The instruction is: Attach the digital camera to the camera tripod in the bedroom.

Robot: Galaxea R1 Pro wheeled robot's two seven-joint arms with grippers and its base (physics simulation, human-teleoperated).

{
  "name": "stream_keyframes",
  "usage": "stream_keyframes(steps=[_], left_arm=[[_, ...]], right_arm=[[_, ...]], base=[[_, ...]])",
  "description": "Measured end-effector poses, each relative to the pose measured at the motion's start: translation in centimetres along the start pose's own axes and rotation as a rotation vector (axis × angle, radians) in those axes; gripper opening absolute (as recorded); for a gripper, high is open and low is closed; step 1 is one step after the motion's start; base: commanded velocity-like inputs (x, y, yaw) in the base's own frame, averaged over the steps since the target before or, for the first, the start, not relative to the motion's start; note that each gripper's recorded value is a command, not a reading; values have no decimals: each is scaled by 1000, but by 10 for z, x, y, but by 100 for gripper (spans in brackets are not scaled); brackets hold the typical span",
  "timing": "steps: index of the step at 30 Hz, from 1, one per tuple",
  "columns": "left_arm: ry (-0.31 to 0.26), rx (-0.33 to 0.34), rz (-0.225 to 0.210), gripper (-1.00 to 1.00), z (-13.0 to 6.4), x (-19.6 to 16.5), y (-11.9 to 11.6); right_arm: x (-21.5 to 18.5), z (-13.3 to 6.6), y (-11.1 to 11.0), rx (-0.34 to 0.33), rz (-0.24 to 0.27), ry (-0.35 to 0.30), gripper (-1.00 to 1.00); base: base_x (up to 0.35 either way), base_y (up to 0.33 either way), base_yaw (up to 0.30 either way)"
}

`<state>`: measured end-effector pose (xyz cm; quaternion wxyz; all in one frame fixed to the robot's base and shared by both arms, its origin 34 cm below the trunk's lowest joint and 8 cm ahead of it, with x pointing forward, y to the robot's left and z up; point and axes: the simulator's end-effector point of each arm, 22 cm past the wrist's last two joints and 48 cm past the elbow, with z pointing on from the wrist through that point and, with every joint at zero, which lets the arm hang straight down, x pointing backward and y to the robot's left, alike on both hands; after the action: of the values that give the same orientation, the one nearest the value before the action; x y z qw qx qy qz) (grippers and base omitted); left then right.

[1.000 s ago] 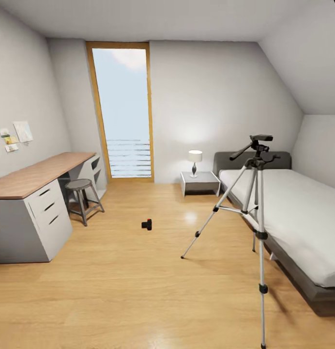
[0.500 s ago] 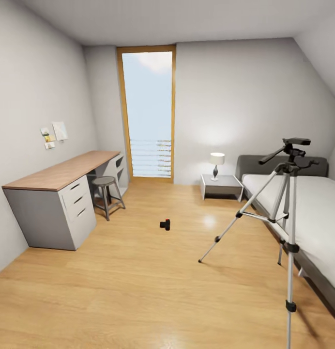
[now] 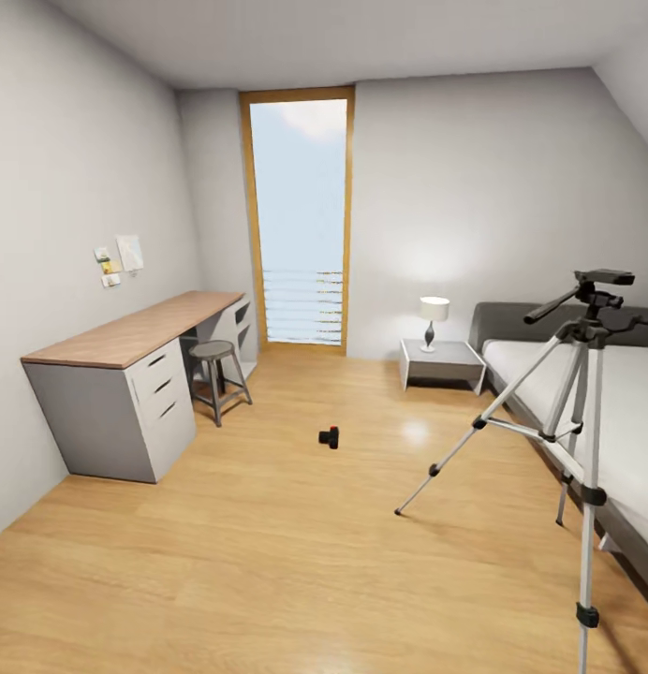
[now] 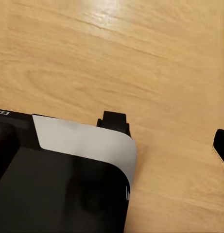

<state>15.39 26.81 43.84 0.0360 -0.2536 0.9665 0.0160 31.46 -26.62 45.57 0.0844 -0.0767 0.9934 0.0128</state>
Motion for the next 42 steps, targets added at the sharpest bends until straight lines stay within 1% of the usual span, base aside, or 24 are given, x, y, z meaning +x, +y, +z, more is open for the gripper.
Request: stream_keyframes(steps=[7, 10, 15, 23, 42], left_arm=[[3, 1, 16, 100, 0, 1, 0], [3, 2, 30, 100, 0, 1, 0], [3, 3, 38, 100, 0, 1, -1], [3, 3, 41, 100, 0, 1, -1], [3, 2, 40, 100, 0, 1, -1]], right_arm=[[0, 0, -1, 2, -1, -7, 100], [0, 0, -1, 2, -1, -10, 100], [0, 0, -1, -1, -4, -11, 100], [-1, 0, 3, -5, -4, -13, 100], [-1, 0, 0, -1, -2, -13, 100]], base=[[297, 0, 2], [318, 0, 0], [320, 0, 0], [322, 0, 0], [322, 0, 0]])
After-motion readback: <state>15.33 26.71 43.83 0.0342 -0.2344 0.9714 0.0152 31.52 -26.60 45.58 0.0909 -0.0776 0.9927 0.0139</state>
